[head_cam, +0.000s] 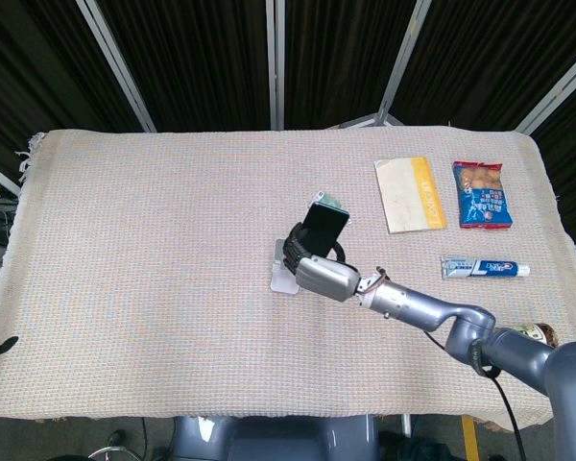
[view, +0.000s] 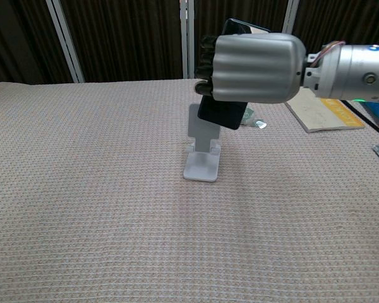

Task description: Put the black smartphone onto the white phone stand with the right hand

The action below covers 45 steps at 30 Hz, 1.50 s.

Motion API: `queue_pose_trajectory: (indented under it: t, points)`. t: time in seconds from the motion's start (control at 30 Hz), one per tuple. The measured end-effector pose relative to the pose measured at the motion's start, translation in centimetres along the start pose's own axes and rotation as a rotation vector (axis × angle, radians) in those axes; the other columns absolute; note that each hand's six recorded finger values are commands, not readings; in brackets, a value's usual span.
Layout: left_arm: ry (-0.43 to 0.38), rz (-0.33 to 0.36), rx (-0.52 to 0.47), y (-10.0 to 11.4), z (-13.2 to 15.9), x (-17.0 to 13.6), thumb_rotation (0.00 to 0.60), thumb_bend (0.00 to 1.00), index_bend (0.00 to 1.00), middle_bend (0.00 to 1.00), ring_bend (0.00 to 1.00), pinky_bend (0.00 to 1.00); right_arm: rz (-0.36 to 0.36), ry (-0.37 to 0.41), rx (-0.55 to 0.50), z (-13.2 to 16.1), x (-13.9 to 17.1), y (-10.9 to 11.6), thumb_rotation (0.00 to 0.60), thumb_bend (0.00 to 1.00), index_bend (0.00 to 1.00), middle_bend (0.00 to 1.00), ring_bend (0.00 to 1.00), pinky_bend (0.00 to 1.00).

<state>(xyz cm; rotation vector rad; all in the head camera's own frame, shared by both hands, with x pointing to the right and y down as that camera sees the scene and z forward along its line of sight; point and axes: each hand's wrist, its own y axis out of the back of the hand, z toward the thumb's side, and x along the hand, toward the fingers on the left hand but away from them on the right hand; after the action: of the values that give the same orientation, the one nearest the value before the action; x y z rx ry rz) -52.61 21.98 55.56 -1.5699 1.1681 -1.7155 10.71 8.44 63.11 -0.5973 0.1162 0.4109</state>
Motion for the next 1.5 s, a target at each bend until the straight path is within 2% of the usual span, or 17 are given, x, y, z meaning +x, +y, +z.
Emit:
queue_pose_trajectory:
  t: [0.13,0.3,0.7,1.23,1.37,1.5]
  points:
    - [0.009,-0.005,0.001,-0.1,-0.2,0.1,0.600,0.00,0.00,0.00,0.00,0.00,0.006,0.009,0.089,0.4,-2.6,0.9,0.600,0.08,0.51,0.52,0.45,0.37]
    - [0.017,-0.010,0.004,-0.2,-0.3,0.2,0.600,0.00,0.00,0.00,0.00,0.00,0.027,0.016,0.110,1.7,-4.3,1.6,0.600,0.08,0.51,0.52,0.45,0.37]
    - [0.018,-0.018,0.013,-0.4,-0.2,0.3,0.600,0.00,0.00,0.00,0.00,0.00,0.027,0.094,0.173,5.3,-4.3,1.5,0.600,0.08,0.51,0.52,0.44,0.35]
    - [0.023,-0.023,0.014,-0.6,-0.3,0.4,0.600,0.00,0.00,0.00,0.00,0.00,0.042,0.111,0.168,6.3,-3.9,0.7,0.600,0.08,0.51,0.51,0.44,0.33]
    - [0.023,-0.023,0.015,-0.6,-0.3,0.4,0.600,0.00,0.00,0.00,0.00,0.00,0.040,0.109,0.160,6.6,-3.8,0.7,0.600,0.07,0.48,0.47,0.42,0.30]
    - [0.024,-0.026,0.015,-0.7,-0.3,0.4,0.600,0.00,0.00,0.00,0.00,0.00,0.052,0.106,0.155,6.6,-3.7,0.4,0.600,0.07,0.37,0.36,0.36,0.23]
